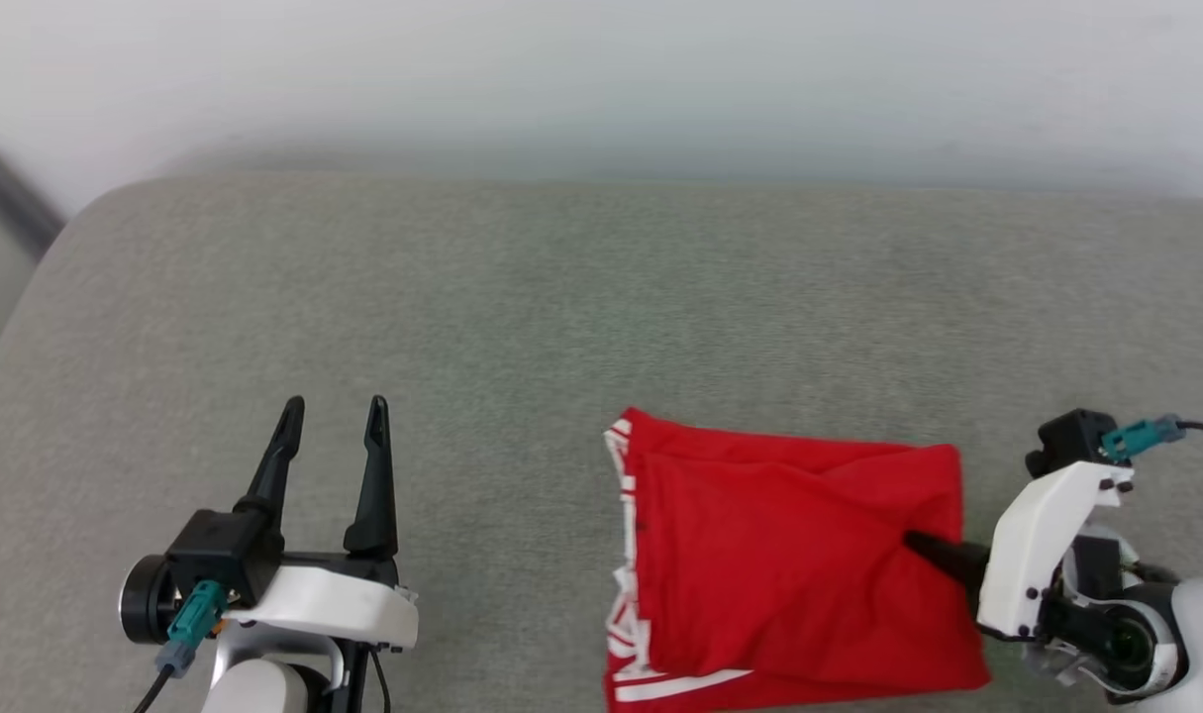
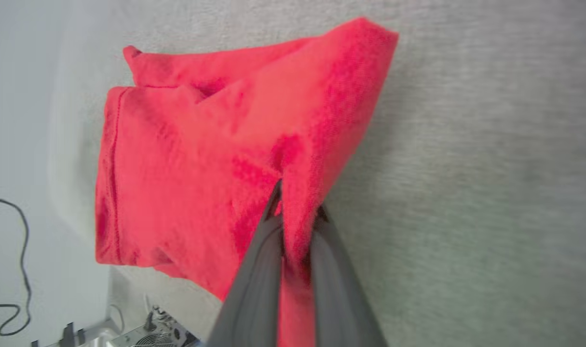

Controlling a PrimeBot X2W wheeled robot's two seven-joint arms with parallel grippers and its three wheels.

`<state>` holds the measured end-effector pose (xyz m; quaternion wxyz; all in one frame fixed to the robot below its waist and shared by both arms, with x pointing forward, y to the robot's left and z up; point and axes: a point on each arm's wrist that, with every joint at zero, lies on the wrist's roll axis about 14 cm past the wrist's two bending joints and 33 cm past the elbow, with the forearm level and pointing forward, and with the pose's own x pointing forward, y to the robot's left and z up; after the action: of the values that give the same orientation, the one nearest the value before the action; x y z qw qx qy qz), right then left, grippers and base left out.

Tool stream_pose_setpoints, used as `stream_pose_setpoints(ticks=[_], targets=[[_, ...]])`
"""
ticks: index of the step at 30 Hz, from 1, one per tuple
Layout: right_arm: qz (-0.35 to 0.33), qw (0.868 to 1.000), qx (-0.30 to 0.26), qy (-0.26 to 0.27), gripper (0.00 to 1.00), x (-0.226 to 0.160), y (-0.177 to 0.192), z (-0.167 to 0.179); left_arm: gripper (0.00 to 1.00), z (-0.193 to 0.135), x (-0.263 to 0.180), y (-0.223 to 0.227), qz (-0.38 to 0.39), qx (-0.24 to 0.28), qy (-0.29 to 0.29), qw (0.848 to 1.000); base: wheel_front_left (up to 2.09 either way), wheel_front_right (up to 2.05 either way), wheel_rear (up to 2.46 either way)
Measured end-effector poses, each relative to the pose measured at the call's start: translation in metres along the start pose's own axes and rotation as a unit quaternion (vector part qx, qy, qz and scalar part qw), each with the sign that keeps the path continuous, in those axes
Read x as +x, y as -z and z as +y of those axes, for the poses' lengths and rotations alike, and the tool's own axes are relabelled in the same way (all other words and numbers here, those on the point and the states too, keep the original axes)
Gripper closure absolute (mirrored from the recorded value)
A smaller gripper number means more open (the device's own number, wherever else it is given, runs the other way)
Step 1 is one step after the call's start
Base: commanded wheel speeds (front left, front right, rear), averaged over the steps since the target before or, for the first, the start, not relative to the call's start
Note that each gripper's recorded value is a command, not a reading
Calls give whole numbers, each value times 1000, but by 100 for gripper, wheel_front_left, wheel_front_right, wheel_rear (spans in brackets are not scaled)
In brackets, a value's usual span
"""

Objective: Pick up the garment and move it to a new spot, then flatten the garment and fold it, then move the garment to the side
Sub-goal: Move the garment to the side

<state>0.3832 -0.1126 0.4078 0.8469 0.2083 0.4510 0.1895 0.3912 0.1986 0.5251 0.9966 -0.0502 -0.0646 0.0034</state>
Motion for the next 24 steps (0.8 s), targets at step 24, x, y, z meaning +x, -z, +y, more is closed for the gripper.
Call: stream_pose_setpoints(ticks=[24], targets=[[-79,919,-44,385,100,-151,-63,-215,0,-161,82,38,6,-47,244,969,0,0,0]])
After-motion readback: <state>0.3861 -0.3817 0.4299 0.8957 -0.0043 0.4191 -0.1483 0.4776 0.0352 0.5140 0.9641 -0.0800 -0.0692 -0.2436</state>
